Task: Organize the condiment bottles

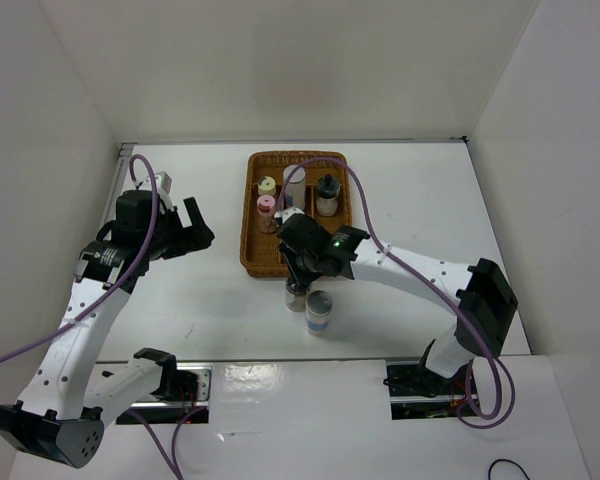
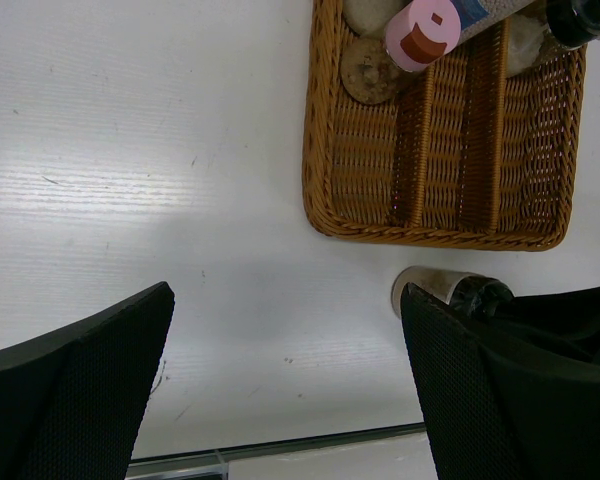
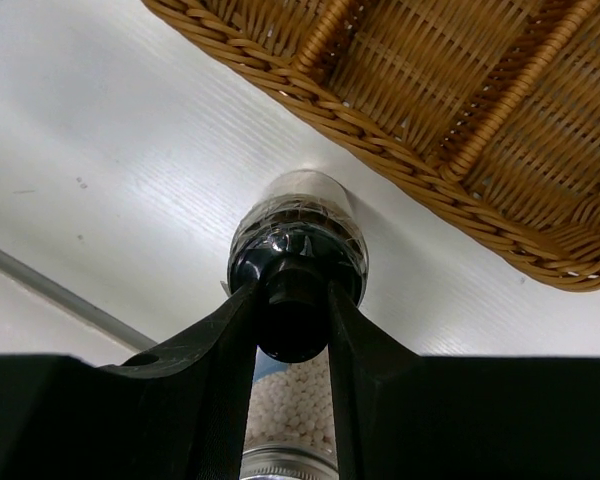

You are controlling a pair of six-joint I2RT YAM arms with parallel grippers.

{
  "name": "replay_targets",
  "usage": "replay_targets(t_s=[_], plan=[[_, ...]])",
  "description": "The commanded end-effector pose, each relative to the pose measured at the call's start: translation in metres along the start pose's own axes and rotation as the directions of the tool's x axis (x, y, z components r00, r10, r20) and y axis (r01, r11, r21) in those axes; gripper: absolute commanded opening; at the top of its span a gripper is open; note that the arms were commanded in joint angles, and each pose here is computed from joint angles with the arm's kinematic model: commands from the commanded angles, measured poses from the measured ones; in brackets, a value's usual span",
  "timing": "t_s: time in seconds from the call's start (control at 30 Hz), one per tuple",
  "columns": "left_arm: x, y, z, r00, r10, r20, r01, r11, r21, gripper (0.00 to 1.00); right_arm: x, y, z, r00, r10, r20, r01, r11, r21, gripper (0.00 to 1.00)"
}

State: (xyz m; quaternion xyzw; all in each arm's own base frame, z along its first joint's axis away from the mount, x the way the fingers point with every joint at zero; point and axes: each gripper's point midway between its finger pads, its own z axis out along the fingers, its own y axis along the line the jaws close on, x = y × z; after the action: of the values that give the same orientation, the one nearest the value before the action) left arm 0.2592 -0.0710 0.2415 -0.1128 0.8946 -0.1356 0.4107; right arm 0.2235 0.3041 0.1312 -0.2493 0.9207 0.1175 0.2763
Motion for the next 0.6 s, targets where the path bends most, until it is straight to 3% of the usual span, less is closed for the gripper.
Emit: replay_targets(t_s=[0.0,0.3,0.57], plan=[[-0.007,0.000,-0.004,0.999,-0.001,0.038,0.001,1.000,0.005,1.00,-0.034,0.014,-0.031,0.995,0.023,0.092,-0.017,0.997,-0.073,0.12],[-0.007,0.000,-0.004,0.999,-0.001,0.038,0.001,1.000,0.005,1.00,-0.083,0.012,-0.074,0.975,0.027,0.221,-0.016,0.999,-0.051,0.09],[-0.008,0.001,-0.003,0.999,-0.001,0.042,0.001,1.000,-0.003,1.00,-0.129,-0.047,-0.093,0.945,0.049,0.322,-0.069,0.996,0.049,0.09]])
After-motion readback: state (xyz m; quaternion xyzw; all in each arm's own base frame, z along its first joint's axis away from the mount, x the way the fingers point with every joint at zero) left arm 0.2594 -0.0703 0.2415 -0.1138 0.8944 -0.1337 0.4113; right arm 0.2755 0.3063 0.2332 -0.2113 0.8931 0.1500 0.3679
